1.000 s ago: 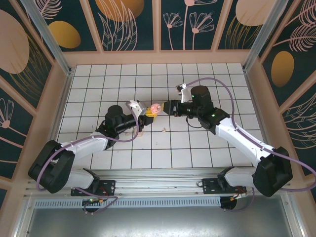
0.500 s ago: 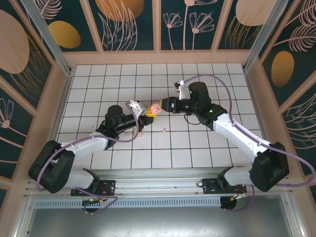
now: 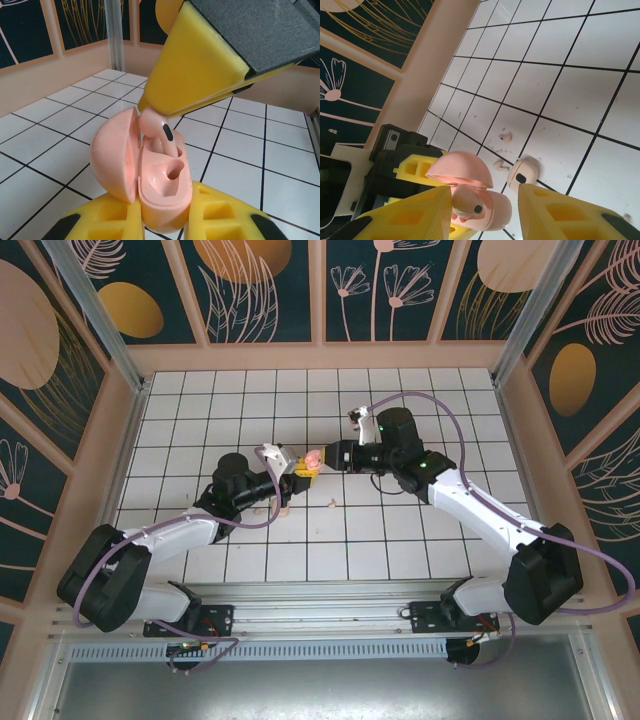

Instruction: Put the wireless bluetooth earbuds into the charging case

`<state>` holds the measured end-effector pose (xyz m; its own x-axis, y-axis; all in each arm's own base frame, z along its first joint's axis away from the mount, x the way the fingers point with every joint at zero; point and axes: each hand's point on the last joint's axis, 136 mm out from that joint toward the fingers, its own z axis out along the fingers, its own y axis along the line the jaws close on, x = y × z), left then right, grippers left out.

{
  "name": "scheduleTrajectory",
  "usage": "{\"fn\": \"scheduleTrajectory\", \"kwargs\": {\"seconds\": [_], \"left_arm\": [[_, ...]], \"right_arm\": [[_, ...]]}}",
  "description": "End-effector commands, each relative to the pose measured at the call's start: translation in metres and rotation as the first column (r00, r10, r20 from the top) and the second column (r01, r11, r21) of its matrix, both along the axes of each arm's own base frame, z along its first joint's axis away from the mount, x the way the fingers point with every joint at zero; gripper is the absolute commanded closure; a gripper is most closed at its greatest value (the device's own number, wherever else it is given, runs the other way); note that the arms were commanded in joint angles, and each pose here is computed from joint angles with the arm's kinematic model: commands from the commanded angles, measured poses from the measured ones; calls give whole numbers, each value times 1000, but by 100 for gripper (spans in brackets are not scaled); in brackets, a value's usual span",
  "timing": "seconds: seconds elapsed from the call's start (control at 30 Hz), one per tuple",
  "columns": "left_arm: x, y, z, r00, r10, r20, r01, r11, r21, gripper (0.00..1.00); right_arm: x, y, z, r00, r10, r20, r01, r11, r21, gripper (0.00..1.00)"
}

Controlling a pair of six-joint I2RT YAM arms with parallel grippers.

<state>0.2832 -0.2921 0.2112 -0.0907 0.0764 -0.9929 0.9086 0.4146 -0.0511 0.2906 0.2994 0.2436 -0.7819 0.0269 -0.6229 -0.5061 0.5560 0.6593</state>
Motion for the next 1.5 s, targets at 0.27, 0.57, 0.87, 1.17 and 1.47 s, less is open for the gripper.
{"fn": "scheduleTrajectory", "kwargs": {"seconds": [0.27,0.57,0.87,1.17,1.47], "left_arm": [[-3,-3,23,997,-21,73,23,999,-29,88],[-4,-2,23,996,-20,81,21,1000,-13,88],[-4,-2,23,996,-24,84,25,1000,-13,88],[-4,-2,22,996,-22,81,23,1000,-12,88],[-2,-2,23,996,-21,82,22,1000,-12,88]], "right_arm": [[-16,2,-15,998,46,-34,-48,997,-60,61],[-1,-8,32,998,5,60,-5,1000,-1,63],[3,2,33,998,39,41,-39,999,0,73],[1,9,28,997,67,23,-67,998,-2,75],[-4,12,16,996,86,-11,-86,996,-15,81]]}}
